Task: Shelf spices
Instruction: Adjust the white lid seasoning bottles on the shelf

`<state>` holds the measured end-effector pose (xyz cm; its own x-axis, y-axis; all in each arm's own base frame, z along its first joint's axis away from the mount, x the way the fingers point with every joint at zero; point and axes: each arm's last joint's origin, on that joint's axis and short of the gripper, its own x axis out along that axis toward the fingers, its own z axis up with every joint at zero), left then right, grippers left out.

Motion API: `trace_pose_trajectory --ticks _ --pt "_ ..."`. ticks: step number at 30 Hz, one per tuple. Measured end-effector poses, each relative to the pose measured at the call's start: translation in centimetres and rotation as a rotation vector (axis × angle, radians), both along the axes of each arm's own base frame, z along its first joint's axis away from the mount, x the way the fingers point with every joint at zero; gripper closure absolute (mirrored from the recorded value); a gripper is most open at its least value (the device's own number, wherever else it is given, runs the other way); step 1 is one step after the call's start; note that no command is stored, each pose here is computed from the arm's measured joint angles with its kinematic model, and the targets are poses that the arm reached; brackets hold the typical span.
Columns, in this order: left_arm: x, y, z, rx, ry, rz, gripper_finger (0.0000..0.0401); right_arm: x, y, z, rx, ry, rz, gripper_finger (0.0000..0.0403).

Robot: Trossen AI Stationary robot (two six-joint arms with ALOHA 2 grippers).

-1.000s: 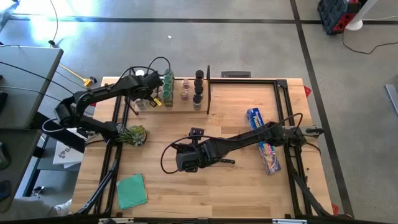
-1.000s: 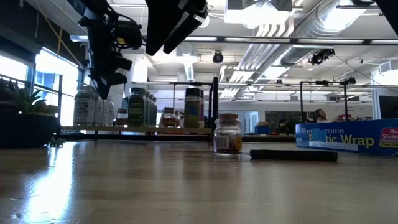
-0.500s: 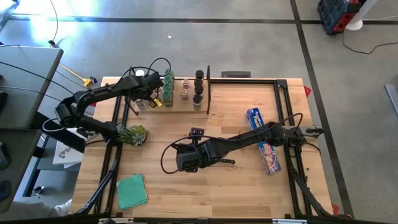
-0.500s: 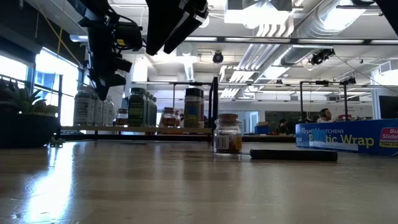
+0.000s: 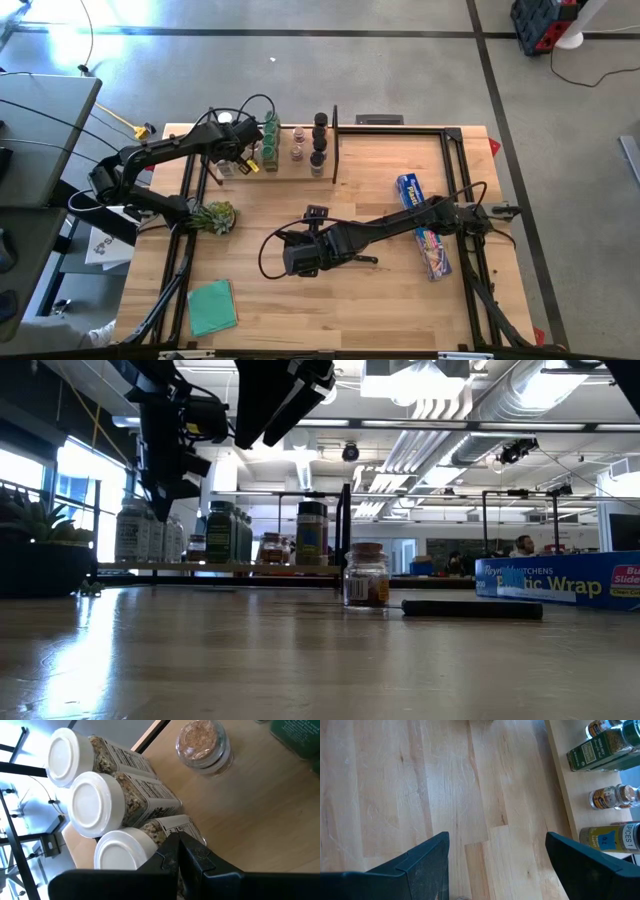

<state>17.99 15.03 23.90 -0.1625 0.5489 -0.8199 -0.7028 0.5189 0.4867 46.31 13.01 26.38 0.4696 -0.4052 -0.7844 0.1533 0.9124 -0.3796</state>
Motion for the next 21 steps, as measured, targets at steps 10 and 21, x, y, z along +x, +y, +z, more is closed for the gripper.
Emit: trace_pose_trajectory --ticks 10,21 --pt "0.6 -1.4 1.8 0.036 -0.089 -0.043 0.0401 0.0 0.0 0.0 0.0 0.0 0.0 0.0077" --pt "1.2 0.5 4.6 0.149 -0.203 -0.05 0.0401 0.0 0.0 0.0 0.0 0.0 0.0 0.0077"
